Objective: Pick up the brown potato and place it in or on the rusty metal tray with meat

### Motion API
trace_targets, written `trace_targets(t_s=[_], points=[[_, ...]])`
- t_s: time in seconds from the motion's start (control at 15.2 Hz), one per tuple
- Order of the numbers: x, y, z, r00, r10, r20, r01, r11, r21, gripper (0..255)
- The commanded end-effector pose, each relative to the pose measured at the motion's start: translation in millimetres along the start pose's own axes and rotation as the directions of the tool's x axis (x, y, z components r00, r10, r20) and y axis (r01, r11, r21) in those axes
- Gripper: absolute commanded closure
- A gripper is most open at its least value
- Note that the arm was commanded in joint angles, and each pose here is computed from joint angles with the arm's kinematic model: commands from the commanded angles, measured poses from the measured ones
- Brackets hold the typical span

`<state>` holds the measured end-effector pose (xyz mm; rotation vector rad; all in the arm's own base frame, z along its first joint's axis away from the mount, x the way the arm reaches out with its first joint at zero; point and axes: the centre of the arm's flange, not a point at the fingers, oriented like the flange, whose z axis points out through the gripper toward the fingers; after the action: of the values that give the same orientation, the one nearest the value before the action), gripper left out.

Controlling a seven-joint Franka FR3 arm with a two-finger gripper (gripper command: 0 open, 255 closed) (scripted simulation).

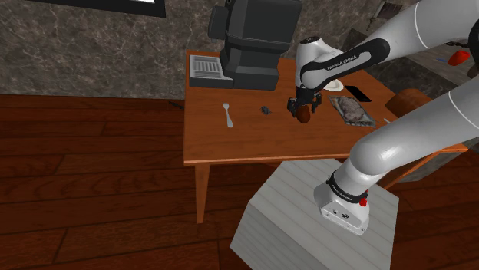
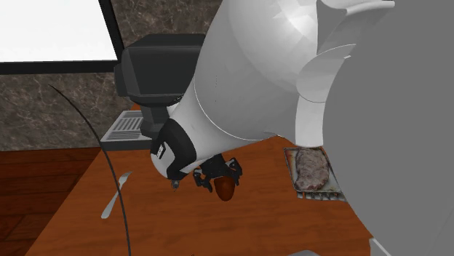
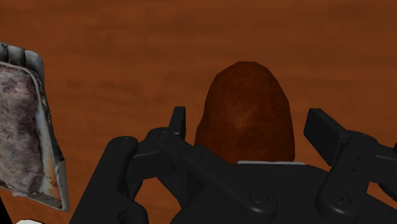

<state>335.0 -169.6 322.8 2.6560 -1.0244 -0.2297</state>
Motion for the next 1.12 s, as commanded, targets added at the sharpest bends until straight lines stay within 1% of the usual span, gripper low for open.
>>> trace_targets(t_s=[0.0,0.07,0.66,1.06], points=[[0.0,0.0,0.0,1.0,0.0,0.0,0.0,1.0,0.0,0],[0.0,0.0,0.0,1.0,0.0,0.0,0.0,1.0,0.0,255],[0.0,0.0,0.1,1.0,0.0,0.0,0.0,1.0,0.0,255],[-1.4,10.1,-29.9,1.0,0.0,0.0,0.0,1.0,0.0,255]])
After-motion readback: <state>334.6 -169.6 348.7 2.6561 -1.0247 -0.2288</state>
